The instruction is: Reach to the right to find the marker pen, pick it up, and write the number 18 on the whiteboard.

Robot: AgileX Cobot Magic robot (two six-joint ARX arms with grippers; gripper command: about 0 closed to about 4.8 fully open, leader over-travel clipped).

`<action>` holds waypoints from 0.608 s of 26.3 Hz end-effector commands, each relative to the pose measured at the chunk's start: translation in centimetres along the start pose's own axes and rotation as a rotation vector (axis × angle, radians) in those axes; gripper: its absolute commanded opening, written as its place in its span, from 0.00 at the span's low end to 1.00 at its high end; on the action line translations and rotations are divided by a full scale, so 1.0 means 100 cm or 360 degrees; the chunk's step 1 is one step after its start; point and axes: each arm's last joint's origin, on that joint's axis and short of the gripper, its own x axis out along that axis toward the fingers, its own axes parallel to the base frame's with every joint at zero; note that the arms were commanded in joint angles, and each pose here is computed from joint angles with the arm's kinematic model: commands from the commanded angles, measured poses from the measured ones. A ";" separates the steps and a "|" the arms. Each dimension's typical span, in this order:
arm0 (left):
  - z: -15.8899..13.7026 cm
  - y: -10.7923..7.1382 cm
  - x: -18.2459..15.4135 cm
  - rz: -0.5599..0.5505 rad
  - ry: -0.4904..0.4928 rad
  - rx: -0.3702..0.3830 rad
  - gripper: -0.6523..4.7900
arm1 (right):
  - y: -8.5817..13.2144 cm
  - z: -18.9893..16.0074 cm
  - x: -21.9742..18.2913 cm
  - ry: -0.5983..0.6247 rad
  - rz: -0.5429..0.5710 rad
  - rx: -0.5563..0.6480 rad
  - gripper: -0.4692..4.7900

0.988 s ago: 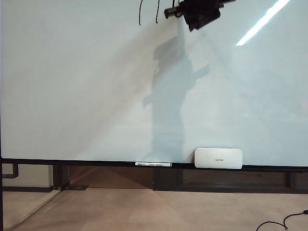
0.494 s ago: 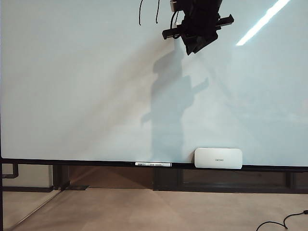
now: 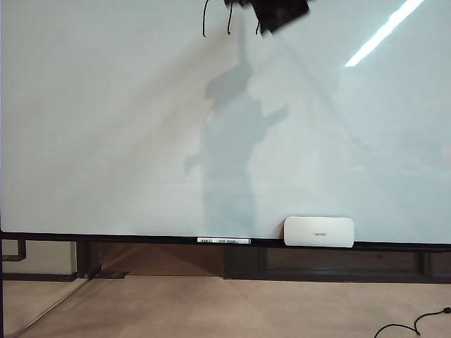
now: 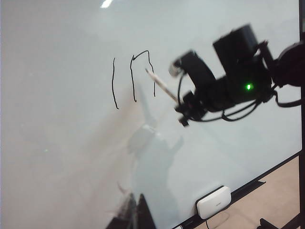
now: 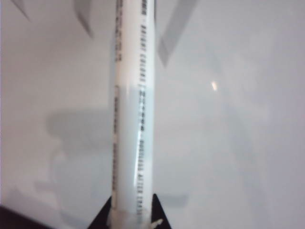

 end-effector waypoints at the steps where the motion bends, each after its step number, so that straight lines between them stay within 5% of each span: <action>1: 0.003 0.001 -0.001 0.0018 -0.0020 0.0009 0.11 | 0.004 0.005 0.001 -0.0101 0.0042 0.0019 0.08; 16: 0.002 0.001 -0.001 0.0033 -0.0014 0.0009 0.11 | 0.002 -0.003 0.019 -0.0157 0.0190 -0.0011 0.08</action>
